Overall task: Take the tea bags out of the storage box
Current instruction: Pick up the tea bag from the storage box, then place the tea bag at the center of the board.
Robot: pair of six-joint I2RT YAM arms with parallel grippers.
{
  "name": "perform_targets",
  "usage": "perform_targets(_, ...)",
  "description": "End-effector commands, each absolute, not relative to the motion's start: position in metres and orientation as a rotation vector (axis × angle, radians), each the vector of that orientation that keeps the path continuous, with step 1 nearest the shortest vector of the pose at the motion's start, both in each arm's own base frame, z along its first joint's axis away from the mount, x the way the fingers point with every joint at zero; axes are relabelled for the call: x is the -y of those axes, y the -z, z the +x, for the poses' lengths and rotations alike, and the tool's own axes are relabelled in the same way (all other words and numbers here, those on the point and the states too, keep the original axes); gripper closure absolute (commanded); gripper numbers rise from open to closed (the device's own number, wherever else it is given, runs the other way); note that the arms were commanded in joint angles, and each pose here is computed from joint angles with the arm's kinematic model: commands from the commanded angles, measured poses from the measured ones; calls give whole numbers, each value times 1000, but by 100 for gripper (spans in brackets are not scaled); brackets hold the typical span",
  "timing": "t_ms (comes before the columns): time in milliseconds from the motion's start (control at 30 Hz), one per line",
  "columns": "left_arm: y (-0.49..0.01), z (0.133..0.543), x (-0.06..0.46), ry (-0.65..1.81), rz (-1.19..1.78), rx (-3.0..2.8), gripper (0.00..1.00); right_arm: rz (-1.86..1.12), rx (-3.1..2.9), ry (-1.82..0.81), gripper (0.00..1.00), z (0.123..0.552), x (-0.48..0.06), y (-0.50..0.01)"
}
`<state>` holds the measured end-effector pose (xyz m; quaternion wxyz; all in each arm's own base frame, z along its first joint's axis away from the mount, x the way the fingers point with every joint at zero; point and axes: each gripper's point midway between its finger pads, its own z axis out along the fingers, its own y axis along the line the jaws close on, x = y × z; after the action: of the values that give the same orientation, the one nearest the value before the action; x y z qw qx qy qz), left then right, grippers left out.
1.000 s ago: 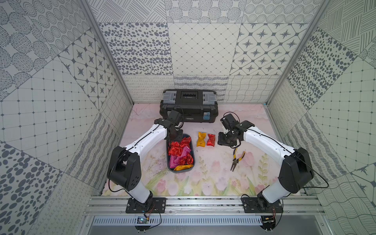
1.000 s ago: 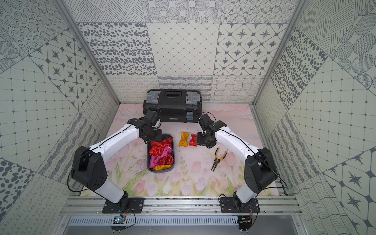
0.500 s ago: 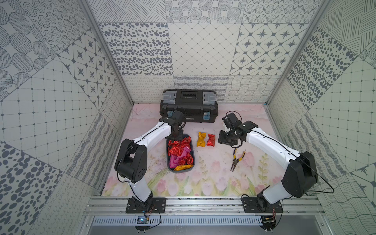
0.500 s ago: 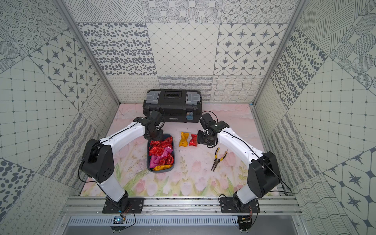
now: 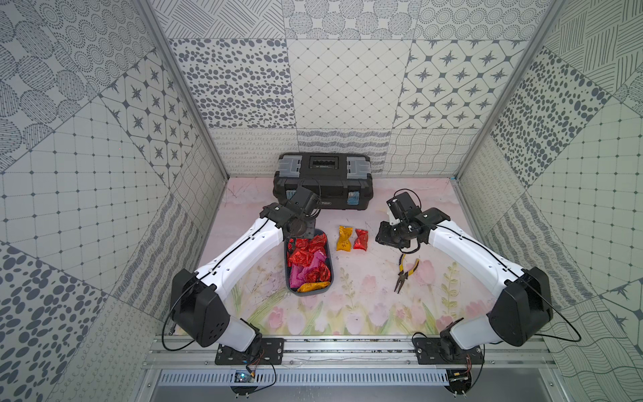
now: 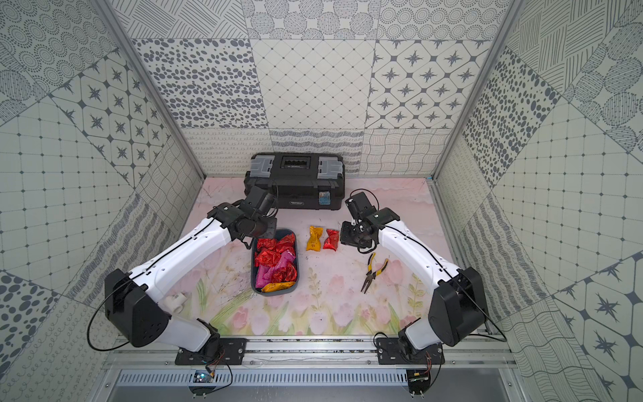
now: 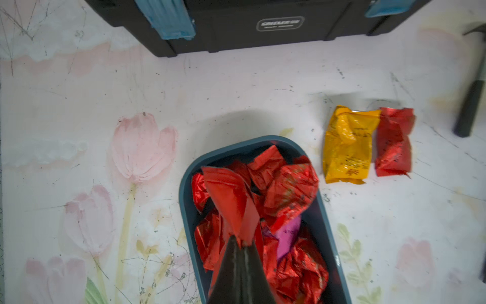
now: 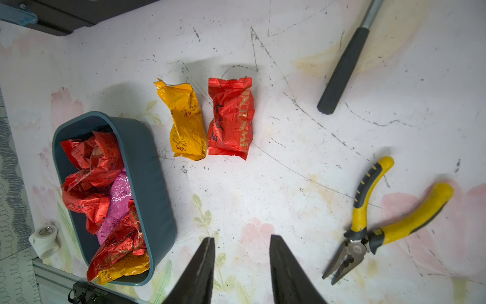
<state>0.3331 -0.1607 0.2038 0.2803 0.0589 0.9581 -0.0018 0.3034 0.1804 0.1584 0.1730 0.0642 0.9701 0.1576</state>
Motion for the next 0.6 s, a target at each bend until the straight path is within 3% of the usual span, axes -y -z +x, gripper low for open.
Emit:
perform_targets(0, -210, 298, 206, 61, 161, -2605, 100, 321, -2730, -363, 61, 298, -151, -155)
perform_targets(333, -149, 263, 331, 150, 364, -2701, 100, 532, -2710, -342, 61, 273, -101, -142)
perform_targets(567, -118, 287, 401, 199, 407, -2688, 100, 549, -2704, -302, 61, 247, -83, -143)
